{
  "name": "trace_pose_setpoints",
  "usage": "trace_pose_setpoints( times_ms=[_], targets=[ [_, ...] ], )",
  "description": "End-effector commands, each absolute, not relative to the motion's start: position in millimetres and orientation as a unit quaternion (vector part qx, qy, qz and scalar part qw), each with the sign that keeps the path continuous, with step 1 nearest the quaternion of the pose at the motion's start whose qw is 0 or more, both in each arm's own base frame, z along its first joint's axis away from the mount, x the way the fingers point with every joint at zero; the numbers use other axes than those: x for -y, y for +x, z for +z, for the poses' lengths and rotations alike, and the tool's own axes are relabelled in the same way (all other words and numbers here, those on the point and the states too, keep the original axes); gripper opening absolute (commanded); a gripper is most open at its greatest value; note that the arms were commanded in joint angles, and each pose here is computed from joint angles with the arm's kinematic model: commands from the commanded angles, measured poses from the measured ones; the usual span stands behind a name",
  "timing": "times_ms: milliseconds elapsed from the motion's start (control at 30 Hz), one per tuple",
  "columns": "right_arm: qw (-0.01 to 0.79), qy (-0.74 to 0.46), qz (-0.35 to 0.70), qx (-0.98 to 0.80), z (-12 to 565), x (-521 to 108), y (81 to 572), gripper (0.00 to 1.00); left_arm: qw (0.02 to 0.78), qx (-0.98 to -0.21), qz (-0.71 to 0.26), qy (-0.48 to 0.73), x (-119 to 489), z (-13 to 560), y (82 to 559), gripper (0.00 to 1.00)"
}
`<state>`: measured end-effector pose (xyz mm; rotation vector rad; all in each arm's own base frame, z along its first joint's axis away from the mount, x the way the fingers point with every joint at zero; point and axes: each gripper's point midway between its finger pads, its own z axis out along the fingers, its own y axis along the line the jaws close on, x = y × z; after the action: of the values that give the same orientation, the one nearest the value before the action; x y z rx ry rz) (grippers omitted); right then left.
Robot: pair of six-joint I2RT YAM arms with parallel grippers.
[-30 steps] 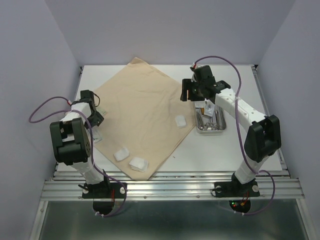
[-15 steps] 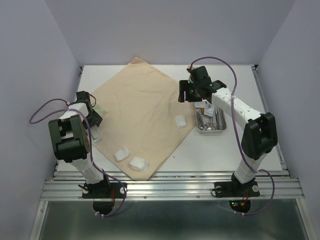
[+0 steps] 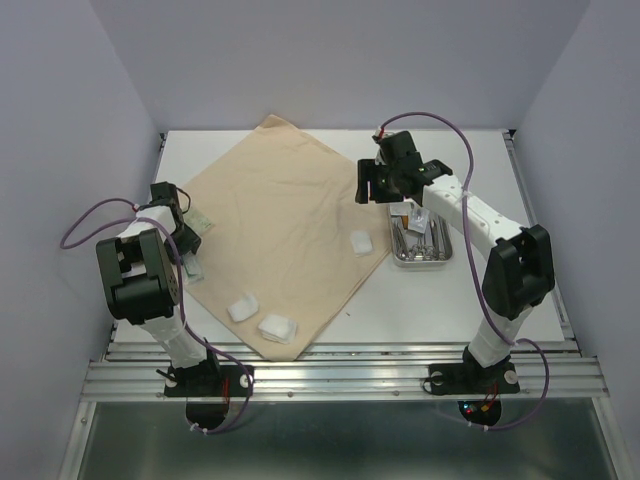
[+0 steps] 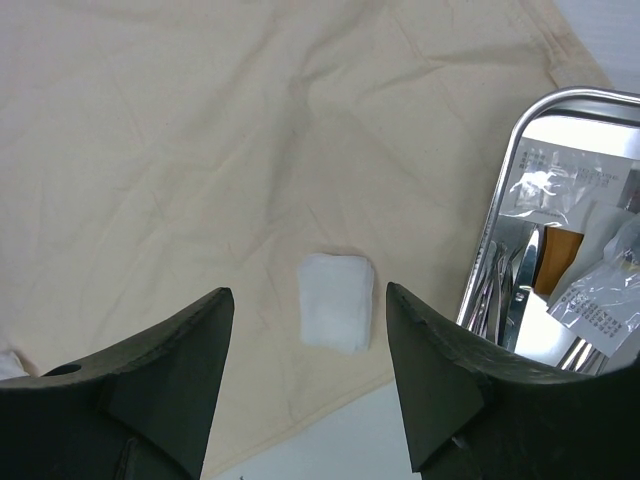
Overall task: Prepare the surgical pack
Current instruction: Adjust the medical item in the surgical kit.
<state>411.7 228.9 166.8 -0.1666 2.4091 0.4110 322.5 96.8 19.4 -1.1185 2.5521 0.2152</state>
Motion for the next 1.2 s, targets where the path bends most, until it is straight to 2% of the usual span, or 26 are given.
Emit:
trace_pose_setpoints(
  times_ms=[0, 133, 500, 733, 967, 1167],
  targets=[
    [0.362, -0.067, 0.165, -0.915, 185.0, -240.0, 418.8, 0.68, 0.166, -0.900, 0.090, -0.393, -99.6, 22.3, 309.0, 0.49],
    [0.363, -0.066, 0.166, -0.915, 184.6, -239.9, 418.4, 0.68, 0.181, -0.901, 0.075, -0.388, -94.9, 32.2, 314.2, 0.34],
    [0.365, -0.063, 0.167, -0.914, 182.7, -238.3, 415.5, 0.68, 0.225, -0.908, 0.036, -0.352, -62.6, 74.2, 334.6, 0.33],
    [0.366, -0.058, 0.169, -0.913, 180.0, -235.2, 409.4, 0.68, 0.240, -0.923, -0.013, -0.301, 2.7, 94.1, 352.9, 0.33],
    [0.375, -0.050, 0.145, -0.914, 179.5, -219.9, 401.1, 0.68, 0.242, -0.937, -0.081, -0.237, 96.9, 107.1, 369.3, 0.33],
    [0.375, -0.046, 0.147, -0.914, 177.4, -213.5, 388.4, 0.68, 0.218, -0.948, -0.117, -0.202, 160.8, 96.5, 369.2, 0.34]
  ],
)
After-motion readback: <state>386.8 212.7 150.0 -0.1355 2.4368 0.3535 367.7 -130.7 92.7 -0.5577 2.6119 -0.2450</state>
